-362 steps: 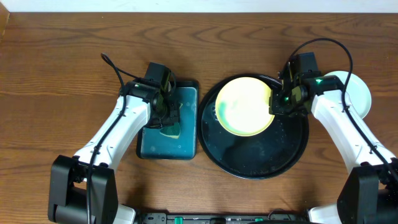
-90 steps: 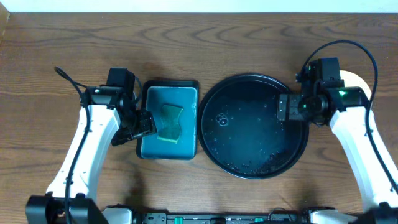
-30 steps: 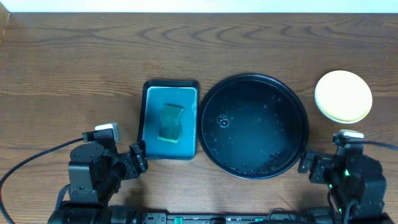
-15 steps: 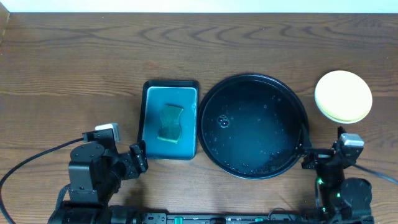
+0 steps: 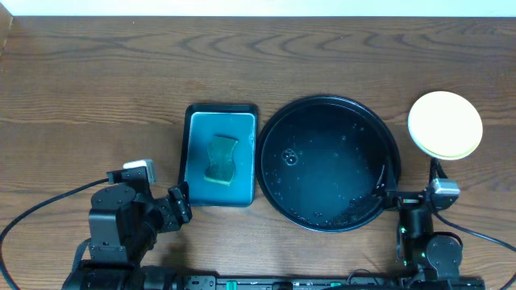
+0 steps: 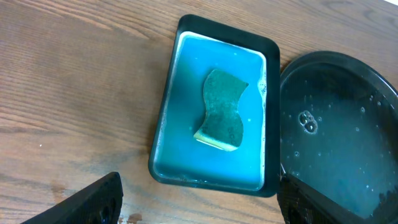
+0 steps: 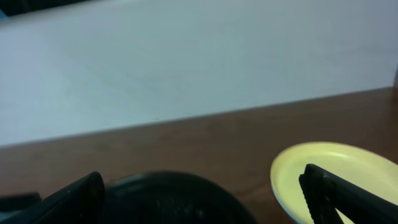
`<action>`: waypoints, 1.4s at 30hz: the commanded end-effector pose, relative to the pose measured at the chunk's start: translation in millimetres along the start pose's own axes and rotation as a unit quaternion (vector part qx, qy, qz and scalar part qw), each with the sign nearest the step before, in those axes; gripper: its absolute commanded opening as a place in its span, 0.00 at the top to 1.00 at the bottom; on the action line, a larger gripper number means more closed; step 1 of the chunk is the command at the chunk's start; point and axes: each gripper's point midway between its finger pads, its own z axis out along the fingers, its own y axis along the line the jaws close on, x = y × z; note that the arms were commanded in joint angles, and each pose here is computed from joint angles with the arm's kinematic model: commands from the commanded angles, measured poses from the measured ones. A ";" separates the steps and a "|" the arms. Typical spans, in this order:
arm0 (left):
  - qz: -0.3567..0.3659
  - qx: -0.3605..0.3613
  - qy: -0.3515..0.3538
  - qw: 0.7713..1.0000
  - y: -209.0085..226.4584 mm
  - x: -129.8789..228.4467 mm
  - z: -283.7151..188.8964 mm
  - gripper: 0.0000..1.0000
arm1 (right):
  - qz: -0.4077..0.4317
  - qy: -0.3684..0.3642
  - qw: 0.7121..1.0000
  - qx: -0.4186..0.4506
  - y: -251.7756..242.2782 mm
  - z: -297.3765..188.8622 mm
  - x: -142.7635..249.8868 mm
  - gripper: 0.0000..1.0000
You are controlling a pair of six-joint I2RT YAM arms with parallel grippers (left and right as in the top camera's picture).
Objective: Clean dirty plates on tray and stack at the side
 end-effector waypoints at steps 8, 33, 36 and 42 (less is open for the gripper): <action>0.006 -0.002 0.000 1.000 0.9 1.1 0.7 0.20 | -0.065 0.056 0.996 0.006 -5.4 -1.8 27.7 0.01; 0.007 -0.002 0.000 1.000 0.9 1.1 0.7 0.20 | -0.059 0.058 0.997 -0.007 -0.7 -1.9 28.7 0.01; 0.007 -0.002 0.000 1.000 0.9 1.1 0.7 0.20 | -0.059 0.058 0.997 -0.007 -0.7 -1.9 28.7 0.01; 0.007 -0.002 0.000 1.000 0.9 1.1 0.7 0.20 | -0.059 0.058 0.997 -0.007 -0.6 -1.9 28.9 0.01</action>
